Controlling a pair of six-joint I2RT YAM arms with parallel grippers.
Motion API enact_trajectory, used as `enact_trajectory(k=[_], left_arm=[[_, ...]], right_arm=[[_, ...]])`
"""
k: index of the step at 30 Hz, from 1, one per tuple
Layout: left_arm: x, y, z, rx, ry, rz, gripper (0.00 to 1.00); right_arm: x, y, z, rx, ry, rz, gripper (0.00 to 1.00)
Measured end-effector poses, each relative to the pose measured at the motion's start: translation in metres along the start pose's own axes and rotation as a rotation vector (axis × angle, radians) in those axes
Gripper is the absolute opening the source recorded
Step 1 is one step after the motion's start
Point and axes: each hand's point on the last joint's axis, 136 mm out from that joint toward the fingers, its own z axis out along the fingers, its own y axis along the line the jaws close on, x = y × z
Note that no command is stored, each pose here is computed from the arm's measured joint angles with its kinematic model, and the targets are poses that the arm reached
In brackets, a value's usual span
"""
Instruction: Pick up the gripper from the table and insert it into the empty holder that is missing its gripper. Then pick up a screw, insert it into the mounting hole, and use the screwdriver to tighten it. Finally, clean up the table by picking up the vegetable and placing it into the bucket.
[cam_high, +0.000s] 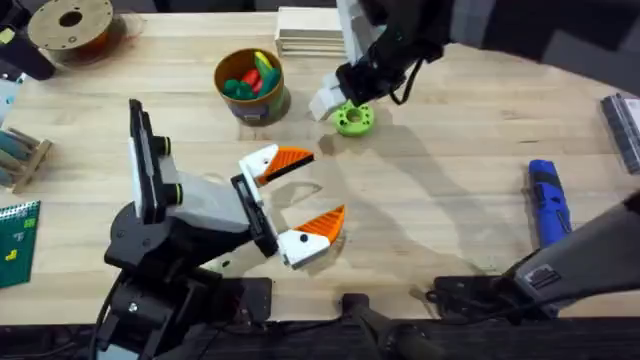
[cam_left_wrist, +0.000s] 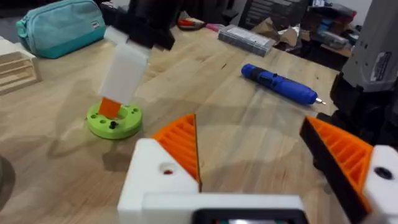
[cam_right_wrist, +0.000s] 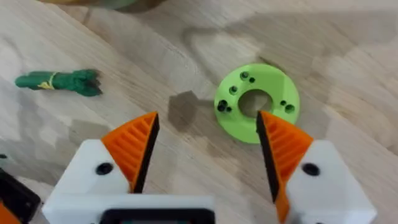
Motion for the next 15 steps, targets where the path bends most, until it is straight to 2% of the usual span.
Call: enact_trajectory(k=[3,9,13,15], left_arm=[[0.0,0.0,0.0,0.0,0.0,0.0,0.987],[0.0,0.0,0.0,0.0,0.0,0.0,0.988],[0.0,0.0,0.0,0.0,0.0,0.0,0.987],[0.0,0.0,0.0,0.0,0.0,0.0,0.987]], right_arm=[[0.004,0.002,0.012,-0.002,0.028,-0.012,0.878],[0.005,0.004,0.018,0.007,0.038,-0.052,0.654],[0.006,0.001,0.02,0.024,0.045,-0.058,0.603],[0.011,-0.002,0.03,0.036,0.074,-0.059,0.521]])
